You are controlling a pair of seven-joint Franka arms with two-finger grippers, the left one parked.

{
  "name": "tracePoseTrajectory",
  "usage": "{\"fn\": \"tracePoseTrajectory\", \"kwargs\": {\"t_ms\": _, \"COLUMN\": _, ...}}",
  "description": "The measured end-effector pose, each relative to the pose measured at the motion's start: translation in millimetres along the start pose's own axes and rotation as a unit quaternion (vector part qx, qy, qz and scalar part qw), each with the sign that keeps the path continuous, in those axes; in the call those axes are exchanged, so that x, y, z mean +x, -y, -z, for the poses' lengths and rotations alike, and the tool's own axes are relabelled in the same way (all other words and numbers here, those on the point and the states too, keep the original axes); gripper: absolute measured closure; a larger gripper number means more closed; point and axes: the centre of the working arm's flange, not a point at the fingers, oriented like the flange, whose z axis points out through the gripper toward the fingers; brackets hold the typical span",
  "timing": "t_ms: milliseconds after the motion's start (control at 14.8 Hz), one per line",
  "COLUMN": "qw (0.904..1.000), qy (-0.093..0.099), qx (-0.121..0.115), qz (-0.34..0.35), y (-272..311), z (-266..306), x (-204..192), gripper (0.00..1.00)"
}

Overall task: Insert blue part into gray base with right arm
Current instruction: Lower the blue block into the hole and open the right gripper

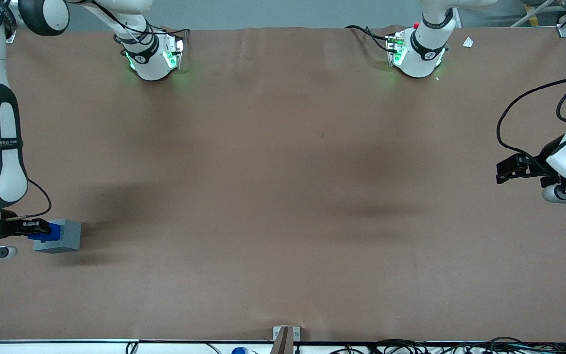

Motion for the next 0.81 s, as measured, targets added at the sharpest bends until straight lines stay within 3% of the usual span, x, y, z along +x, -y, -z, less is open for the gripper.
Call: {"fn": "tracePoseTrajectory", "kwargs": {"t_ms": 814, "qw": 1.0, "qy": -0.004, "qx": 0.0, "qz": -0.009, "y": -10.4, "z": -3.1, "x": -2.9, "gripper": 0.49}}
